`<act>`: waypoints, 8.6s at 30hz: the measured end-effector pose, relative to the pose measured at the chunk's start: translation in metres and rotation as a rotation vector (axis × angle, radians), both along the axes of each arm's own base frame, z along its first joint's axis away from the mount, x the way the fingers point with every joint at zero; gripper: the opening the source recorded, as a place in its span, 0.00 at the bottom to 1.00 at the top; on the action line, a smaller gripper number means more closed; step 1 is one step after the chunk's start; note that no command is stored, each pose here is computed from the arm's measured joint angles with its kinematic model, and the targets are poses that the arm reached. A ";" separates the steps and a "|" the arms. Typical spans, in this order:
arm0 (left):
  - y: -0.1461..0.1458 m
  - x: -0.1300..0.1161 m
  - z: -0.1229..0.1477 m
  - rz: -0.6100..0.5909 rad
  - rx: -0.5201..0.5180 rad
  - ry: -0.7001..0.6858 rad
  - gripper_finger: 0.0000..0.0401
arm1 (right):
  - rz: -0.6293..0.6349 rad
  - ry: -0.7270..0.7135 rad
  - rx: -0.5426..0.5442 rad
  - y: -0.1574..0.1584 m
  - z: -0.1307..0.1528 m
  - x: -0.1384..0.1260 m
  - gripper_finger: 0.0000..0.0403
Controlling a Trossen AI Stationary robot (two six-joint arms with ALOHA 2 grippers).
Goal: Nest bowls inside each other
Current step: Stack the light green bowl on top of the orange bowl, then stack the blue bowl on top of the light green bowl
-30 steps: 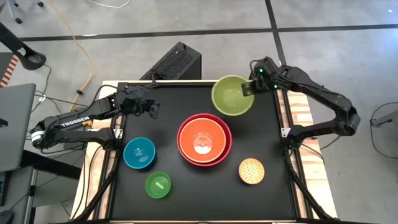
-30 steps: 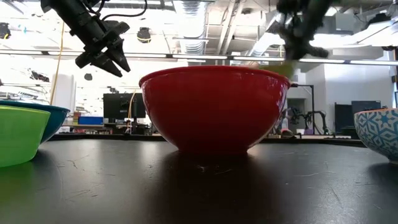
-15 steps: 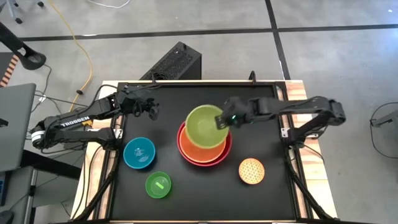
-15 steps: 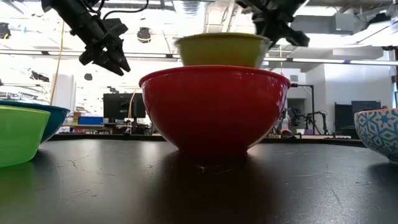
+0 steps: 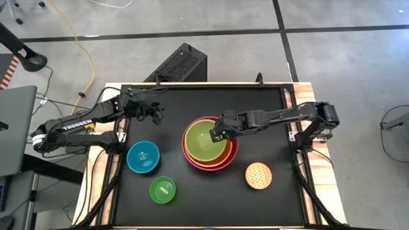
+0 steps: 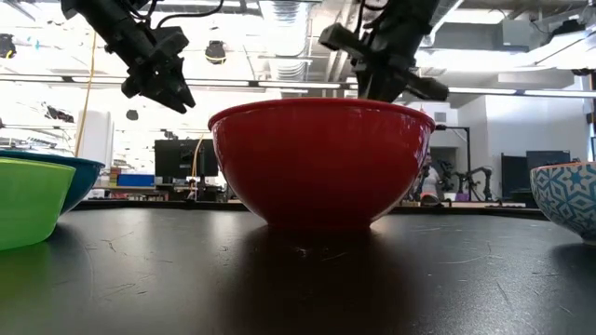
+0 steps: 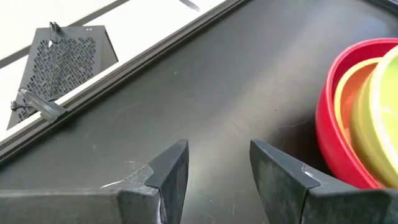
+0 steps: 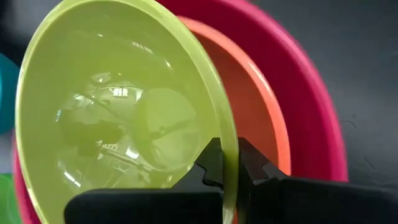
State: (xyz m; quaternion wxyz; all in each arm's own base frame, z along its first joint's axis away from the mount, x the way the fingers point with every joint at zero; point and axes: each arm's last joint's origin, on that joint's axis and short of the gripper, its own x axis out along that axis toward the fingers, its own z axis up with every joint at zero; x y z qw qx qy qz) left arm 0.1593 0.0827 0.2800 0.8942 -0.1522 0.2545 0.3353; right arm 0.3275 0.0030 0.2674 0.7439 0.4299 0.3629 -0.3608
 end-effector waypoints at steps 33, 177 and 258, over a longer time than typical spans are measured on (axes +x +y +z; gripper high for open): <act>0.000 0.000 0.001 0.065 -0.063 -0.063 0.40 | 0.209 0.111 0.090 -0.027 0.010 -0.001 0.49; -0.014 0.125 0.080 -0.134 -0.072 0.181 0.28 | 0.315 0.020 -0.458 -0.045 0.071 0.021 0.02; -0.019 0.000 -0.010 -0.181 -0.074 -0.494 0.37 | 0.514 0.211 0.029 -0.044 -0.014 0.051 0.02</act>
